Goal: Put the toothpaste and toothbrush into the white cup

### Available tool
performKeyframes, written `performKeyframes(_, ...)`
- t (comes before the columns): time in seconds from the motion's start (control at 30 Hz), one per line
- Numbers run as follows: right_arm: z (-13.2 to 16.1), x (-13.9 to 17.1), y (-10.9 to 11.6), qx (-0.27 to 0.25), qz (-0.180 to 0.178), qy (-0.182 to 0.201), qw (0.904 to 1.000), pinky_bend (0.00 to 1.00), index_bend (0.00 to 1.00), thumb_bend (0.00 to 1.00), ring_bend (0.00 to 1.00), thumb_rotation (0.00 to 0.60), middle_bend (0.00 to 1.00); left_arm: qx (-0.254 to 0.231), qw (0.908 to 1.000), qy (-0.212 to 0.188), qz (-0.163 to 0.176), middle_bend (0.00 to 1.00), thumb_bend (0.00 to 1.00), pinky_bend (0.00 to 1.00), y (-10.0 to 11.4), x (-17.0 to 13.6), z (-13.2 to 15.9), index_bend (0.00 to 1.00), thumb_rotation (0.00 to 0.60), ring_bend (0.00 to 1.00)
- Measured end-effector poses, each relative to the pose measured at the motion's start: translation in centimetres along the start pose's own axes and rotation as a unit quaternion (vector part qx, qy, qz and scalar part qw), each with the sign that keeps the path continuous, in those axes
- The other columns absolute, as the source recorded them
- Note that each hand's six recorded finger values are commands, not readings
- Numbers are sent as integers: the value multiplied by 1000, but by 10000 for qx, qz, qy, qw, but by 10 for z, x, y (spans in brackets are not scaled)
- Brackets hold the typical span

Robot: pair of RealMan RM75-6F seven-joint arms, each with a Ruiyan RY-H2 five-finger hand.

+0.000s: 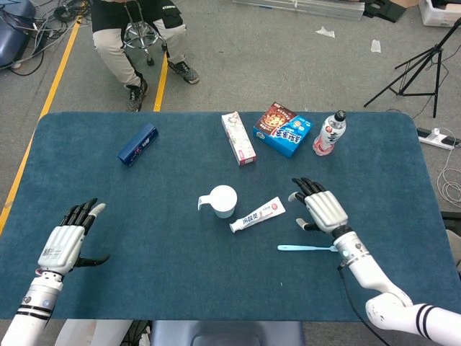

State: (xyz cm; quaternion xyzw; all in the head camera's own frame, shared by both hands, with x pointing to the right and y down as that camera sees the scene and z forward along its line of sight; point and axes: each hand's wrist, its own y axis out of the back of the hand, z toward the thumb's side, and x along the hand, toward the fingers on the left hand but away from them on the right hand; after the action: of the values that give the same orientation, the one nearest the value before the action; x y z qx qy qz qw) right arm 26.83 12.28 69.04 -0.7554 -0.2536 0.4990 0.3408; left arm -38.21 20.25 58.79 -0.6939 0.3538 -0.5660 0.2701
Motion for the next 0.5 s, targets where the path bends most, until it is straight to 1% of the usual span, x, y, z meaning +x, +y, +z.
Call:
performKeyframes(0.27, 16, -20, -17, -198, 140, 71, 9997, 155, 360, 213, 0, 600, 54, -19, 10000, 47, -13, 0, 0, 0, 2, -3, -7, 11, 600, 0)
performKeyframes(0.5, 33, -33, -28, -326, 218, 223, 9990, 155, 373, 213, 0, 600, 53, -38, 10000, 50, -32, 0, 0, 0, 3, -5, -8, 12, 600, 0)
